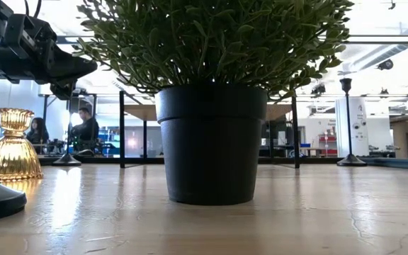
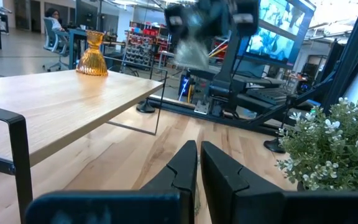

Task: Pick & Place candle stick holders
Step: Put the green glass candle holder on the shelf aligned with the other glass candle holder

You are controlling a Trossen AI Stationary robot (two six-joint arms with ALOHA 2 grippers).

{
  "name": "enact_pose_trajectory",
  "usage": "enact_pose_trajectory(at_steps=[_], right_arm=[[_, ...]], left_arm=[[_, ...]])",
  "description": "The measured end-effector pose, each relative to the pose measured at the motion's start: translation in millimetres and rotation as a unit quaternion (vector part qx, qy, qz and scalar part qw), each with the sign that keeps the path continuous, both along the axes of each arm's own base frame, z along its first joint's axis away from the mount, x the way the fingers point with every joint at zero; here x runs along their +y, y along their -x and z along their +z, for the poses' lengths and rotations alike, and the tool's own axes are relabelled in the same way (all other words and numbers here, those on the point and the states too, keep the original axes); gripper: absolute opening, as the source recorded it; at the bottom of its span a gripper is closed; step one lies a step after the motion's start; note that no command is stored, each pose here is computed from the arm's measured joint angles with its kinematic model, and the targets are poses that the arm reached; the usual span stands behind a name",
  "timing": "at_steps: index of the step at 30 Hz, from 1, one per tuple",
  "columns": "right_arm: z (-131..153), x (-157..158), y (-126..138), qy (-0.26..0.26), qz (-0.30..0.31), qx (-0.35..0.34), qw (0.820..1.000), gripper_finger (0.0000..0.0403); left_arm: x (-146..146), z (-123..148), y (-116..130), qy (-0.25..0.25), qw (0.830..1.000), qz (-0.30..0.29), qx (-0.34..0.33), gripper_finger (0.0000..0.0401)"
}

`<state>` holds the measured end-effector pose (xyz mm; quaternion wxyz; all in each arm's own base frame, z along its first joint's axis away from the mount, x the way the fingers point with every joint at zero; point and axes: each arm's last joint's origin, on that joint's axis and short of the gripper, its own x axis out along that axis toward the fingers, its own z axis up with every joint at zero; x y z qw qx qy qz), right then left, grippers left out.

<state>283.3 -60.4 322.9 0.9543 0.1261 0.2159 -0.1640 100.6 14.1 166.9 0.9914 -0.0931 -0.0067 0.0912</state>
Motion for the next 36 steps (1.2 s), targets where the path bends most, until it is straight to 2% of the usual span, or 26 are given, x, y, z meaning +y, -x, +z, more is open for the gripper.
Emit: enact_pose_trajectory(at_steps=[5,10,17,21,24,30,36], right_arm=[[18,-32,-15,0.037,-0.024,0.015,0.999,0.0121],[22,-62,-34,0.038,-0.041,0.018,0.998,0.0121],[8,-89,-63,0.017,-0.092,0.038,0.995,0.0121],[-3,-98,-76,0.024,-0.132,0.054,0.989,0.0121],[-10,-102,-82,0.034,-0.133,0.067,0.988,0.0121],[-28,-111,-89,0.066,-0.130,0.104,0.984,0.0121],[-35,-128,-87,0.083,-0.158,0.117,0.977,0.0121]], left_arm=[[0,0,0,0.000,1.000,0.000,0.000,0.0025],[0,0,0,0.000,1.000,0.000,0.000,0.0025],[0,0,0,0.000,1.000,0.000,0.000,0.0025],[0,0,0,0.000,1.000,0.000,0.000,0.0025],[0,0,0,0.000,1.000,0.000,0.000,0.0025],[0,0,0,0.000,1.000,0.000,0.000,0.0025],[0,0,0,0.000,1.000,0.000,0.000,0.0025]])
